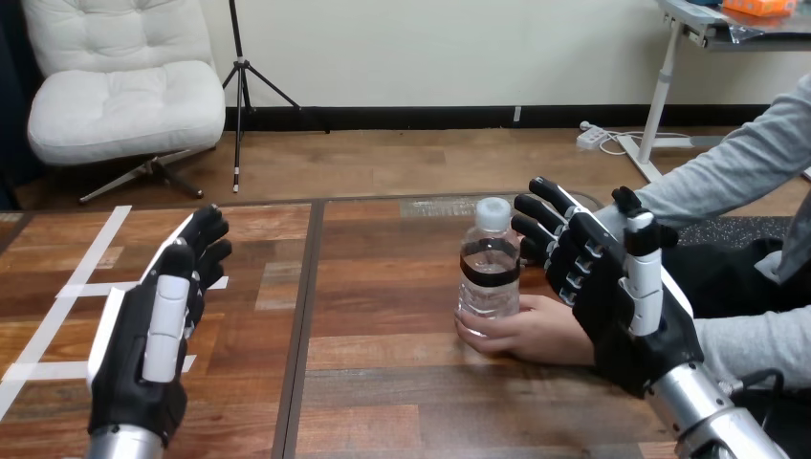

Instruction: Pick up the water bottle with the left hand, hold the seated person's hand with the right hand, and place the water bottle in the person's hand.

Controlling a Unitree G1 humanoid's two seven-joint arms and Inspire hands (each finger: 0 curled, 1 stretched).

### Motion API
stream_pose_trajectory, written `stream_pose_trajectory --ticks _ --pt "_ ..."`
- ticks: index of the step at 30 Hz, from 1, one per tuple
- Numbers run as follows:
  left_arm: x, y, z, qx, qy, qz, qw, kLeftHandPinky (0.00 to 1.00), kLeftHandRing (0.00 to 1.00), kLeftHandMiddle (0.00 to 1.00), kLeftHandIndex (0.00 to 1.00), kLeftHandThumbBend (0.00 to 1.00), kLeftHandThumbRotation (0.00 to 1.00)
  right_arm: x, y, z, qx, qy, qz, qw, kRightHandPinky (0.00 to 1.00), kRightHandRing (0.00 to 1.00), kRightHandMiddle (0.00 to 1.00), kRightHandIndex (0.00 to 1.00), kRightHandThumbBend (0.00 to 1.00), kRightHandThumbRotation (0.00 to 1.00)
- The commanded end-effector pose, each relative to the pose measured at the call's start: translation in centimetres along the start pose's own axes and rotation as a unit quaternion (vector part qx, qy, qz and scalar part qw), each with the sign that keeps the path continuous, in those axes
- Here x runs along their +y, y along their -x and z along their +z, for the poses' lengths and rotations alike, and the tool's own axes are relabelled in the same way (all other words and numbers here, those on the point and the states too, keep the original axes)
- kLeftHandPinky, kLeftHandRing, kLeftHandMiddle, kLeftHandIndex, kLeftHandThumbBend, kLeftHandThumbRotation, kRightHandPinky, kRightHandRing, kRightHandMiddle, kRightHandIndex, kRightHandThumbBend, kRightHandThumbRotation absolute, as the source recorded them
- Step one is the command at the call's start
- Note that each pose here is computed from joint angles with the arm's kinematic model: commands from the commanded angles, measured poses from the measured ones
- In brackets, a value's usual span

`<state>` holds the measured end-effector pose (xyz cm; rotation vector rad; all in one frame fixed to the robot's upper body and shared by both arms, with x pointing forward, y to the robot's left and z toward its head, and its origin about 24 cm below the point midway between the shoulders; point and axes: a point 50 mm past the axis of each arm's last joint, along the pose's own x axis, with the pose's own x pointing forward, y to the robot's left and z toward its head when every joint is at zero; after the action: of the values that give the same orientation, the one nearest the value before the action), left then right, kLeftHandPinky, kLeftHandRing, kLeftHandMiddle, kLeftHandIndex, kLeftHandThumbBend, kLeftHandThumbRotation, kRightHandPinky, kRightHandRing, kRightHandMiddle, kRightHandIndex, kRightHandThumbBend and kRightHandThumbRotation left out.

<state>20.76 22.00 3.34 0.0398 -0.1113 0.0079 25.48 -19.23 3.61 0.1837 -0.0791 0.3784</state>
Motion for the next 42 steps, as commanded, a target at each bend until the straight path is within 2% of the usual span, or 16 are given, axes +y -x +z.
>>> stream_pose_trajectory --ticks 1,20,29,38,42 --pt "-1.7 -1.7 3.2 -0.088 0.015 -0.026 0.9957 0.93 0.90 0.91 0.89 0.82 0.97 1.5 -1.1 4.2 -0.102 -0.016 0.010 0.9946 1.00 0.95 0.94 0.96 1.00 1.00" --pt "-2.1 -1.0 3.5 -0.086 0.018 -0.040 0.9953 0.92 0.90 0.90 0.89 0.78 0.98 2.5 0.2 4.6 -0.114 -0.046 -0.010 0.9924 1.00 0.95 0.93 0.95 1.00 1.00" --pt "-1.6 -0.2 3.6 -0.087 0.008 -0.050 0.9950 0.94 0.90 0.90 0.89 0.78 0.97 2.8 0.9 4.7 -0.121 -0.037 -0.009 0.9919 1.00 0.96 0.94 0.95 1.00 1.00" --pt "-1.4 0.0 3.8 -0.090 0.011 -0.038 0.9952 0.93 0.90 0.90 0.89 0.75 0.97 2.9 1.0 4.6 -0.123 -0.034 -0.007 0.9918 1.00 0.99 0.96 0.97 1.00 1.00" --pt "-1.5 -0.1 3.9 -0.094 0.017 -0.036 0.9948 0.93 0.90 0.90 0.89 0.75 0.97 3.0 1.1 4.5 -0.122 -0.037 -0.015 0.9918 1.00 1.00 0.97 0.98 1.00 1.00"
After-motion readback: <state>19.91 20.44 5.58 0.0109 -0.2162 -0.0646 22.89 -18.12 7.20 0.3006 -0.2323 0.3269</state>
